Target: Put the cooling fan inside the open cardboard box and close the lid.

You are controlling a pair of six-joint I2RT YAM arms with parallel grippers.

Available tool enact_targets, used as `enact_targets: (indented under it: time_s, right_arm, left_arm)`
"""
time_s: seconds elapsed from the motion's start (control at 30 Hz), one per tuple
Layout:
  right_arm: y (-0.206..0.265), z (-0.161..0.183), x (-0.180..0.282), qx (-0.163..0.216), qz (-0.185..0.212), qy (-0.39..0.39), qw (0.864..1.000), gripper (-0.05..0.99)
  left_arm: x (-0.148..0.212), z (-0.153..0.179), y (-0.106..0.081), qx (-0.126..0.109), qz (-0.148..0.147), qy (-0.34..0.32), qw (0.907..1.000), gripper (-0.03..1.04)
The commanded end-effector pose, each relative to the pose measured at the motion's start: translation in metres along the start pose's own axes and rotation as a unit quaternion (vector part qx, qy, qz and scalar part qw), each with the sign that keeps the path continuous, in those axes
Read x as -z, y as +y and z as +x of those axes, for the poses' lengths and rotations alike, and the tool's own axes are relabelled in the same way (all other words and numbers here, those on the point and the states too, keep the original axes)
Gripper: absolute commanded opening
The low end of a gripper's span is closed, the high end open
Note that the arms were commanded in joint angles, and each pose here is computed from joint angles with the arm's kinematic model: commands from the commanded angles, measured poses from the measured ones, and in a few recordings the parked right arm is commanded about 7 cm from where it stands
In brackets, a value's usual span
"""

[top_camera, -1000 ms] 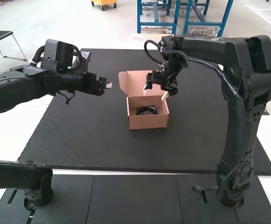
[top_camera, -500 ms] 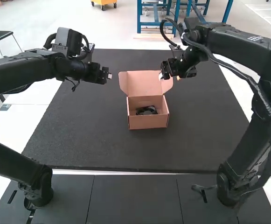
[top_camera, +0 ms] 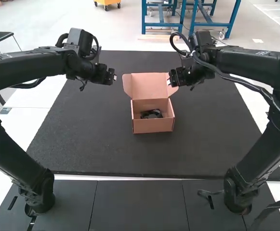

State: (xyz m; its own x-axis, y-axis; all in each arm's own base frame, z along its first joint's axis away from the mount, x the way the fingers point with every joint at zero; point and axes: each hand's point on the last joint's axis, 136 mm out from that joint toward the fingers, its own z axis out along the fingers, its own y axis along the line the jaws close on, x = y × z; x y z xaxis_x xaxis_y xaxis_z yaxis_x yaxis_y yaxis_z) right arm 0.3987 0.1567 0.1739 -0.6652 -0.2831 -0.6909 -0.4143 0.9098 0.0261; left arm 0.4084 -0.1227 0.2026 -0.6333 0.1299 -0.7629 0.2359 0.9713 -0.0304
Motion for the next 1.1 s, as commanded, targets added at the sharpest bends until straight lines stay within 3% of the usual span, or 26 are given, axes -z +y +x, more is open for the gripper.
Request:
enact_targets:
  time_s: [0.0,0.67,0.87,1.07]
  right_arm:
    - [-0.01,-0.013,0.007,-0.006,0.011,-0.025,1.0,0.81]
    - [-0.026,-0.034,-0.006,-0.032,0.013,-0.037,0.999,0.8]
    - [-0.033,-0.034,-0.008,-0.043,0.009,-0.033,0.998,0.8]
    - [-0.034,-0.029,-0.008,-0.058,-0.002,-0.022,0.998,0.8]
  left_arm:
    - [0.003,-0.014,0.014,0.013,-0.024,-0.015,0.9995,0.97]
    - [-0.046,-0.012,0.013,0.015,-0.024,-0.006,0.9996,0.97]
    - [-0.048,-0.024,-0.007,0.023,0.031,-0.023,0.999,0.97]
    - [-0.052,-0.021,-0.019,0.021,0.053,-0.016,0.9982,0.97]
